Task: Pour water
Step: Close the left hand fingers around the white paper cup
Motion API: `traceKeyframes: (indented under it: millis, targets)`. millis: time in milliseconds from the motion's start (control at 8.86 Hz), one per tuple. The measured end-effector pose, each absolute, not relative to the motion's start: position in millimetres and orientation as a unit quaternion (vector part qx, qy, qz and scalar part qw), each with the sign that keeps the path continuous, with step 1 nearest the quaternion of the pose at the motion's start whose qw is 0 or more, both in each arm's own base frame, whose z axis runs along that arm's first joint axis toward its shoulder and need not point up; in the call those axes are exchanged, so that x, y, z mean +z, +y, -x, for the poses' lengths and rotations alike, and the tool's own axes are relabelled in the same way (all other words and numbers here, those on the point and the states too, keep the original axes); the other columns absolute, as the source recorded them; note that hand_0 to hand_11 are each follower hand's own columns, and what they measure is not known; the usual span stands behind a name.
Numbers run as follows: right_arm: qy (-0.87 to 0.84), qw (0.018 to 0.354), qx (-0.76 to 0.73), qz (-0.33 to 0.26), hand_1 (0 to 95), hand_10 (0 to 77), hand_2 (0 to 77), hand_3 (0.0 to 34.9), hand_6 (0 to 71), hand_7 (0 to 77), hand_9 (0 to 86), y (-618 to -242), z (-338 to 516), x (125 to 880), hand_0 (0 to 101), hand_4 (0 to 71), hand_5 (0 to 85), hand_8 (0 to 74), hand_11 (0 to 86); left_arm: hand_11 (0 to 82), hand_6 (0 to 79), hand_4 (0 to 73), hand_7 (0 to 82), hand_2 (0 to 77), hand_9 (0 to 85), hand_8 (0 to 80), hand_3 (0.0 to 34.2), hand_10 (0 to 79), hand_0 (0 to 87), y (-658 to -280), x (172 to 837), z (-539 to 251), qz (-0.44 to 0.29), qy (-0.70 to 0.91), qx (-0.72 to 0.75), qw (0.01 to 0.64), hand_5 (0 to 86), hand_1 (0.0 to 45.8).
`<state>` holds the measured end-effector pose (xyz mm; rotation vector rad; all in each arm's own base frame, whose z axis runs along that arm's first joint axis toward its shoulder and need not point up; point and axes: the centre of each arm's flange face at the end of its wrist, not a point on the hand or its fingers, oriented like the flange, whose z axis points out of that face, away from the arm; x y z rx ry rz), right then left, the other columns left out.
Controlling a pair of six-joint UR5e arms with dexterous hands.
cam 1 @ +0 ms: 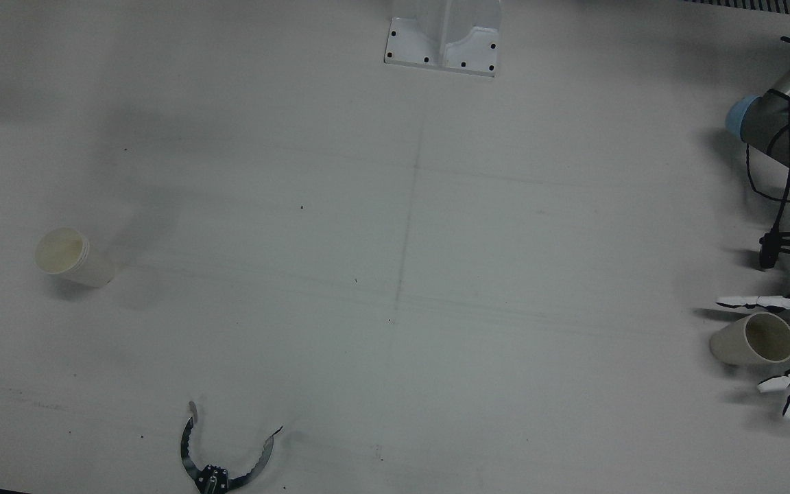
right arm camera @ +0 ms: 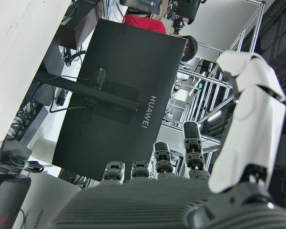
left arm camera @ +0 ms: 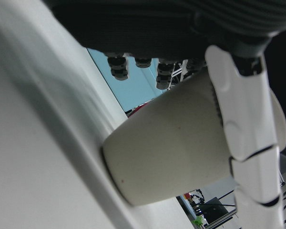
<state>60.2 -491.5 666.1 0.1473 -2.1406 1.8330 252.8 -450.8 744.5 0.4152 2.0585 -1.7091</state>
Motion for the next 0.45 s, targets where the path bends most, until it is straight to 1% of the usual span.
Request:
traceKeyframes:
  millis: [113, 226, 339, 452]
  targets:
    - [-0.749, 0.159, 0.642, -0.051, 20.7, 3.8, 30.0, 3.3, 7.1, 16.4, 6.5, -491.3, -60.0, 666.5, 51, 16.4, 25.1, 3.3, 7.1, 9.3, 5.5, 26.2, 14.2, 6.0, 3.3, 0.0, 0.0, 5.4, 53.8, -452.4, 742.4, -254.0, -0.153, 0.74, -0.619, 0.216, 21.3, 16.9]
    - [-0.748, 0.159, 0.642, -0.051, 20.7, 3.8, 30.0, 3.3, 7.1, 16.4, 6.5, -491.0, -60.2, 666.9, 51, 16.4, 25.1, 3.3, 7.1, 8.7, 5.5, 27.8, 14.2, 6.0, 3.3, 0.0, 0.0, 4.9, 53.8, -453.8, 740.7, -254.3, -0.156, 0.738, -0.621, 0.213, 26.2, 16.4]
    - [-0.748, 0.159, 0.642, -0.051, 20.7, 3.8, 30.0, 3.3, 7.1, 17.5, 6.0, -490.8, -60.4, 667.2, 51, 16.4, 25.1, 3.3, 7.1, 9.8, 7.1, 36.0, 12.5, 8.7, 3.3, 0.0, 0.1, 4.9, 54.0, -454.5, 740.1, -253.5, -0.16, 0.735, -0.624, 0.211, 34.9, 16.4]
    - [-0.748, 0.159, 0.643, -0.051, 20.7, 3.8, 29.5, 3.3, 7.1, 17.5, 6.0, -490.7, -60.3, 667.7, 51, 16.4, 25.1, 3.3, 7.1, 12.0, 8.2, 40.9, 9.3, 11.4, 3.3, 0.0, 0.1, 7.6, 59.2, -454.7, 740.1, -251.8, -0.165, 0.733, -0.627, 0.207, 41.5, 15.8]
